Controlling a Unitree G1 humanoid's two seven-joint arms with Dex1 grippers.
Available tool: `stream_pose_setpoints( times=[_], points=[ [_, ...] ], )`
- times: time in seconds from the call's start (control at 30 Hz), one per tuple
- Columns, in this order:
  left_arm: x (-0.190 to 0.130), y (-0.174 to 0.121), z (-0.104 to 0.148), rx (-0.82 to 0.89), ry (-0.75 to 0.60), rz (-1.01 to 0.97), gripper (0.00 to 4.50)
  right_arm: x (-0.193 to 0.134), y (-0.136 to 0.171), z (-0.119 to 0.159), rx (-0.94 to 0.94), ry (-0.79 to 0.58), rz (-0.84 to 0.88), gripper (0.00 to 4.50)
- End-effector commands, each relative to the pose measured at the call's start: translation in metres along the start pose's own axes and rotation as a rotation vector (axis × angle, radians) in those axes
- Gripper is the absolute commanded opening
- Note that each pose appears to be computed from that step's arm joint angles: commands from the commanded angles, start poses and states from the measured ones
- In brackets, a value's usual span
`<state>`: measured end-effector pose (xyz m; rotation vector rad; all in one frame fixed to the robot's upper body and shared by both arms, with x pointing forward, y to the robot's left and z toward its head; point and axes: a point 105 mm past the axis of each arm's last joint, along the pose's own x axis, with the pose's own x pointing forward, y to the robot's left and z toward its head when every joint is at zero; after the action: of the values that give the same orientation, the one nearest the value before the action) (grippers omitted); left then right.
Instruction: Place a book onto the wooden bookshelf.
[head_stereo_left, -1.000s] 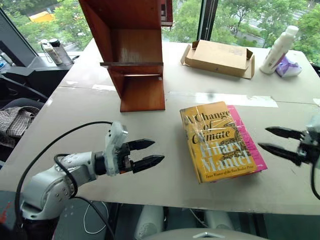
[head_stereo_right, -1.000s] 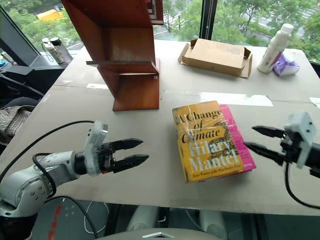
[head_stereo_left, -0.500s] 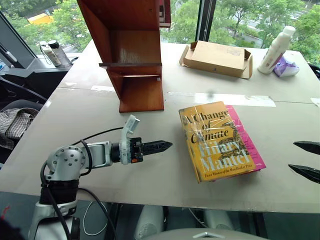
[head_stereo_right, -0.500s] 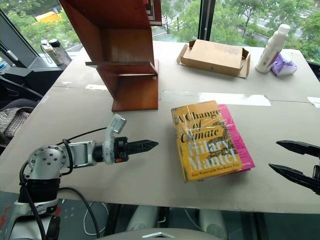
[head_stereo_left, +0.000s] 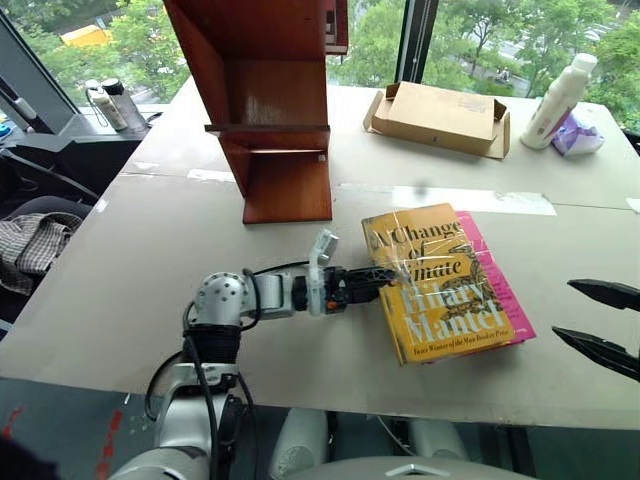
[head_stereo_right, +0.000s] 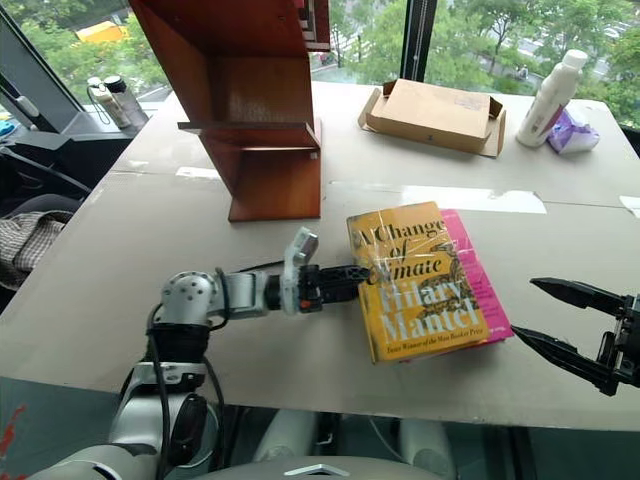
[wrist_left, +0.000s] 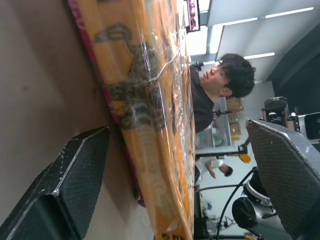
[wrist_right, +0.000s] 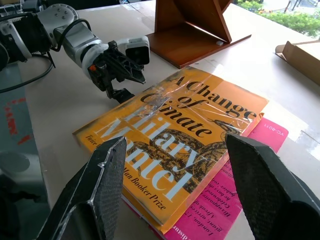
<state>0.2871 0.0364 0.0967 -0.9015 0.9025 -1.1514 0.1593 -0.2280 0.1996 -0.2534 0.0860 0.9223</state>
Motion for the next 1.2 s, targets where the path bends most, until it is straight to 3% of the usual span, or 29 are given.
stream_pose_setpoints(
  times=[0.03, 0.4, 0.5, 0.67, 0.87, 0.97, 1.07, 1.2],
  points=[
    [0.015, 0.006, 0.0, 0.024, 0.001, 0.008, 4.24, -0.003, 0.002, 0.009, -0.044, -0.004, -0.036, 3.24],
    [-0.001, -0.002, 0.01, 0.064, -0.068, -0.045, 1.96, 0.002, 0.006, 0.005, -0.031, -0.003, -0.047, 3.26],
    [-0.016, -0.019, 0.021, 0.138, -0.118, -0.069, 1.06, 0.009, 0.005, 0.004, -0.027, -0.027, -0.044, 3.26],
    [-0.043, -0.06, 0.043, 0.341, -0.176, -0.094, 0.59, 0.017, -0.001, 0.004, -0.029, -0.062, -0.037, 3.26],
    [-0.049, -0.118, 0.062, 0.808, -0.124, -0.027, 0.52, 0.03, -0.018, 0.01, -0.044, -0.143, -0.039, 3.26],
    [-0.038, -0.139, 0.07, 1.253, -0.049, 0.063, 0.52, 0.035, -0.026, 0.012, -0.055, -0.165, -0.035, 3.26],
    [-0.032, -0.177, 0.096, 1.617, -0.157, 0.128, 0.52, 0.036, -0.04, 0.015, -0.088, -0.185, -0.052, 3.26],
    [-0.034, -0.219, 0.111, 2.055, -0.232, 0.206, 0.52, 0.034, -0.057, 0.022, -0.123, -0.225, -0.082, 3.26]
  ],
)
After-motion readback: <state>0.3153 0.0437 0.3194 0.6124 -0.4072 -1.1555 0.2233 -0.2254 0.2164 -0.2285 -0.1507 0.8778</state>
